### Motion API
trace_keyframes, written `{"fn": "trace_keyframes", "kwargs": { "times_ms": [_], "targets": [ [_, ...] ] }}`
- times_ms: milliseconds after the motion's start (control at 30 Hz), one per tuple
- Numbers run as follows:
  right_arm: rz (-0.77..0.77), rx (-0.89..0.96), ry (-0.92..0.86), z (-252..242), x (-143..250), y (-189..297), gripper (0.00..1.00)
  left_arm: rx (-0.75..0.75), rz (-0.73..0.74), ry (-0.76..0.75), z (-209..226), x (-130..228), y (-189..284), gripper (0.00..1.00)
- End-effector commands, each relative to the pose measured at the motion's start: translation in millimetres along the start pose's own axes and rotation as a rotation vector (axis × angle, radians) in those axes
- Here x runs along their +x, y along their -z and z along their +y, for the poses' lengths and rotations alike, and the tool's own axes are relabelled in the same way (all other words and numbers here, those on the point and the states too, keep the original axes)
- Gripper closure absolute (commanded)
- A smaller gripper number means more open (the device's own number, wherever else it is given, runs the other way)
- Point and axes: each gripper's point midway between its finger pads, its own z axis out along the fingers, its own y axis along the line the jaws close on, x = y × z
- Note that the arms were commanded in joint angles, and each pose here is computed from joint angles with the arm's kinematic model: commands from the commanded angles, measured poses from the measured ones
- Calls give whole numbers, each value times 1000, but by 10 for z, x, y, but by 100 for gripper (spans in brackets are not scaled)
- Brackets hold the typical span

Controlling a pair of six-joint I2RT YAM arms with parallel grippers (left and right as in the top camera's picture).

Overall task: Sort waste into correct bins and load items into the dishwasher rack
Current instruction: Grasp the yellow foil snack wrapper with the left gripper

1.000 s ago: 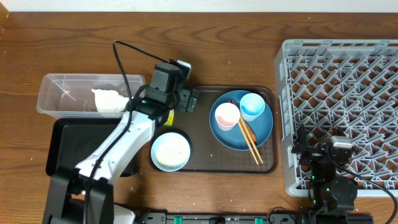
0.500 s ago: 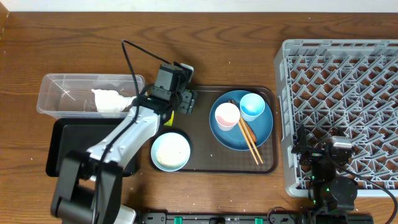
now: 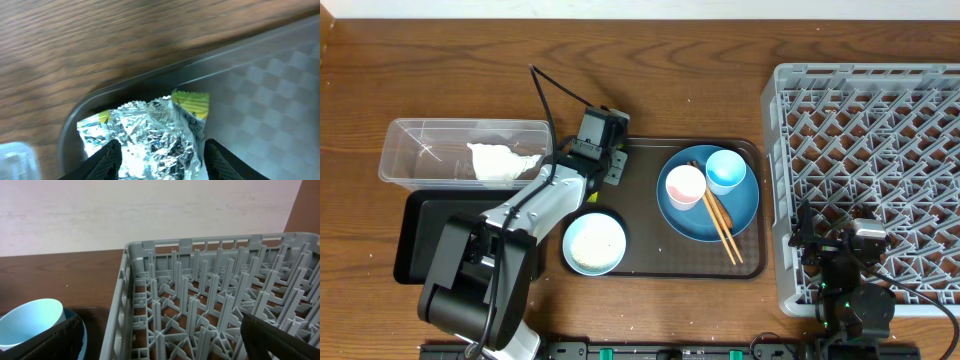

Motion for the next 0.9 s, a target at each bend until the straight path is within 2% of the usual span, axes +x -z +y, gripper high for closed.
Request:
{"fn": "trace_keyframes", "kwargs": {
  "times_ms": [0, 467, 667, 733, 767, 800, 867],
  "targets": [
    [-1, -13, -8, 38, 2, 4, 1, -68, 19, 2, 115, 59, -34, 44],
    [-1, -13, -8, 38, 2, 4, 1, -67, 64, -3, 97, 193, -182, 44],
    [-2, -13, -8, 38, 0, 4, 1, -67, 66, -4, 96, 200, -182, 38],
    [-2, -13, -8, 38, 0, 4, 1, -68, 77, -5, 97, 227, -190, 31],
    [-1, -13, -8, 38, 2, 4, 1, -68, 85, -5, 103, 250, -200, 24],
    [-2, -13, -8, 38, 0, 4, 1, -70, 93, -3, 113, 273, -217, 2],
    [-1, -13, -8, 38, 2, 4, 1, -71, 105, -2, 123, 310, -250, 2]
  ]
}}
